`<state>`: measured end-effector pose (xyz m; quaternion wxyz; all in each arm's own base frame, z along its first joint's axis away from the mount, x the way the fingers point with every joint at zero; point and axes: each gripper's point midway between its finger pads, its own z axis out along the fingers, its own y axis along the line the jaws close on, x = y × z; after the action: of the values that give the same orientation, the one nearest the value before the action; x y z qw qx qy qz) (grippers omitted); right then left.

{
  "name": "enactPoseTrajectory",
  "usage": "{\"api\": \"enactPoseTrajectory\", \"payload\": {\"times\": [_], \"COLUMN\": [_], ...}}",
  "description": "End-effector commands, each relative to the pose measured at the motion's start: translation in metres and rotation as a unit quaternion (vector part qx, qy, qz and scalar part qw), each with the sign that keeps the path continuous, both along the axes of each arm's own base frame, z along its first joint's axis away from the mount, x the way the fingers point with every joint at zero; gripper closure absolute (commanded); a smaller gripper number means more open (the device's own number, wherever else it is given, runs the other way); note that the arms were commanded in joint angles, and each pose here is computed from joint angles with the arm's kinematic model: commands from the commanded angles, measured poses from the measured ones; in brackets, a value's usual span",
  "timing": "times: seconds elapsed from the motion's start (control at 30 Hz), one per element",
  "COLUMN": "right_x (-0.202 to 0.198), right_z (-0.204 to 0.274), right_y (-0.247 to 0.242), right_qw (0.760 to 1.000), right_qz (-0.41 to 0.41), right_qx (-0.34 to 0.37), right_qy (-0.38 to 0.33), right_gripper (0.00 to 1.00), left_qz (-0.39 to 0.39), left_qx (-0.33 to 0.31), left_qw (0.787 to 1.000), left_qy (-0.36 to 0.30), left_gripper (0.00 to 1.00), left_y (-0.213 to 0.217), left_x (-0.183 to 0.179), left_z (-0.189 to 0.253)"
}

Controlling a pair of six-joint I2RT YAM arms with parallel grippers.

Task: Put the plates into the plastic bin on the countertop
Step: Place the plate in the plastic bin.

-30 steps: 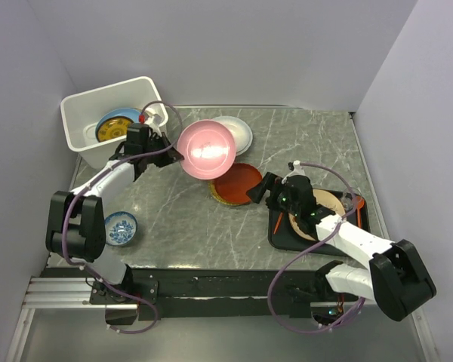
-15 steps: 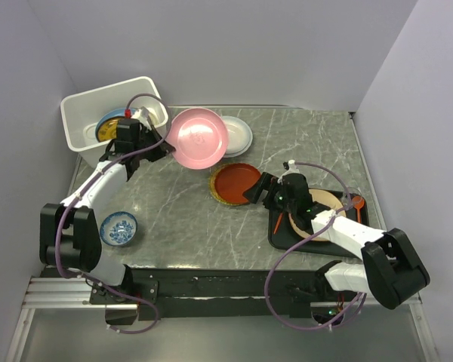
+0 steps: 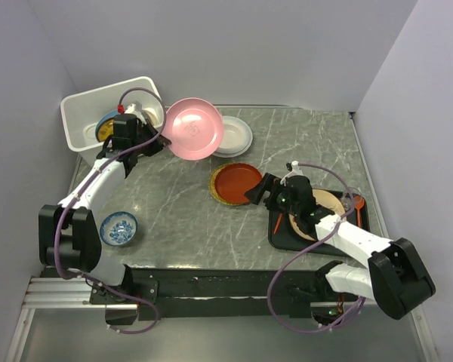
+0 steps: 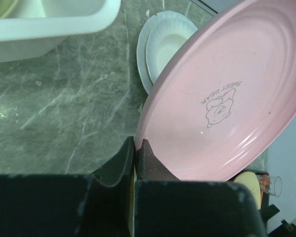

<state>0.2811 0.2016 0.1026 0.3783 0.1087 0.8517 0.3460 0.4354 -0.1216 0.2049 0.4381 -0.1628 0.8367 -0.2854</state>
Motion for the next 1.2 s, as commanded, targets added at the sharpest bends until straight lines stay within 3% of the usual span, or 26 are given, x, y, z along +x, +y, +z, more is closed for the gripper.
{"api": "enactPoseTrajectory", "payload": {"times": [0.0,0.6,1.17], "right_x": [-0.002,0.008,0.003], "right_z": [0.011,0.015,0.008], "right_y": [-0.006,0.009,0.001], "right_qw": [1.0,0.999,1.0], "right_qz": [-0.008,0.019,0.008], "right_qx": [0.002,0.014,-0.005], "right_qy": [-0.026,-0.028,-0.02], "right_gripper": [0.01,0.01,0.01], "left_qz": [0.033,0.136,0.214], "left_qx": [-0.018,-0.024,-0.067], "left_qw": [0.997,0.988,0.971], "left_qy": [-0.071,-0.074,-0.079], "left_gripper": [0.99,0.99,0.99], "left_y": [0.01,0.071,0.124], "left_x": [0.009,0.005,0.04], "left_z": [0.057,0.067,0.077]}}
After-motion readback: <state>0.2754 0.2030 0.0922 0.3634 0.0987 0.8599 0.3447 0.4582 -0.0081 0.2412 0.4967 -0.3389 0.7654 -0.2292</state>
